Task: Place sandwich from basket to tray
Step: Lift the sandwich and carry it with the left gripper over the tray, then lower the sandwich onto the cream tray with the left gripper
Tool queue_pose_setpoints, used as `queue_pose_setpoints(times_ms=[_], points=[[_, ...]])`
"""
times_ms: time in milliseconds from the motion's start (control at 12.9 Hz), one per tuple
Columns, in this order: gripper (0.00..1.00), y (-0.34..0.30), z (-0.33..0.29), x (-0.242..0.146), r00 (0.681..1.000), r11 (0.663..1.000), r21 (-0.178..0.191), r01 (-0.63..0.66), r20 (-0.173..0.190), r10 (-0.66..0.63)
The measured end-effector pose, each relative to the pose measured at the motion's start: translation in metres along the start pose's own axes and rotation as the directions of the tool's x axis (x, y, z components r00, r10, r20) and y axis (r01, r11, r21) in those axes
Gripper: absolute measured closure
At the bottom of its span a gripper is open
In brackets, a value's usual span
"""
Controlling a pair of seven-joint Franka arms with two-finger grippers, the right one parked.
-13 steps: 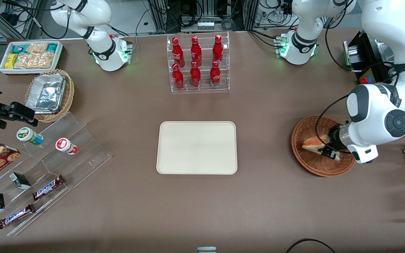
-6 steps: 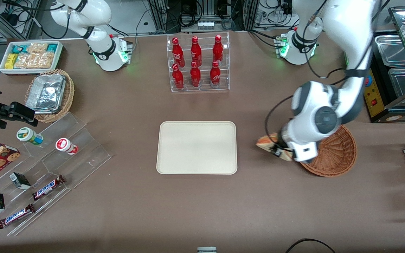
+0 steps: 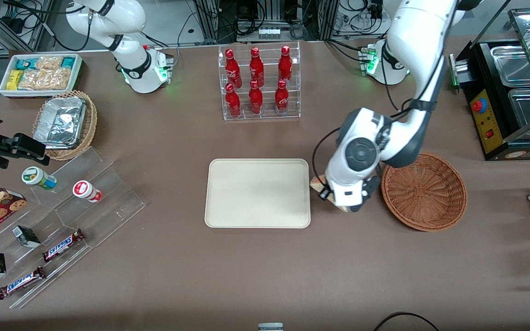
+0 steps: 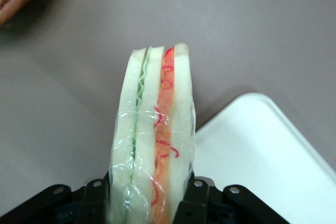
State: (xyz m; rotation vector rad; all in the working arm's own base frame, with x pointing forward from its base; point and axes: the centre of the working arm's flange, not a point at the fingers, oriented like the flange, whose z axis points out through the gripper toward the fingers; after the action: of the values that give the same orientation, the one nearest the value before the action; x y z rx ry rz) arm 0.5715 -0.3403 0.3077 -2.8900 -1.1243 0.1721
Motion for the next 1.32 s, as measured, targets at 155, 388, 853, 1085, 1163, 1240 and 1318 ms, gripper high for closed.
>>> queue_pose_setpoints(times_ms=[155,388,853,1085,1163,1240,1318], points=[[0.53,0.006,0.001,-0.016,0.990,0.990,-0.010,-0.142,0.022,0.142],[0.54,0.013,0.001,-0.043,0.923,0.924,-0.034,-0.381,0.043,0.382],[0.57,0.030,0.042,-0.103,0.805,0.808,-0.025,-0.589,0.063,0.589],[0.58,0.035,0.056,-0.114,0.790,0.792,-0.034,-0.610,0.050,0.611],[0.58,0.035,0.060,-0.111,0.777,0.779,-0.032,-0.626,0.050,0.627],[0.58,0.035,0.064,-0.108,0.762,0.764,-0.028,-0.645,0.052,0.646],[0.58,0.034,0.069,-0.106,0.752,0.754,-0.024,-0.656,0.056,0.656]])
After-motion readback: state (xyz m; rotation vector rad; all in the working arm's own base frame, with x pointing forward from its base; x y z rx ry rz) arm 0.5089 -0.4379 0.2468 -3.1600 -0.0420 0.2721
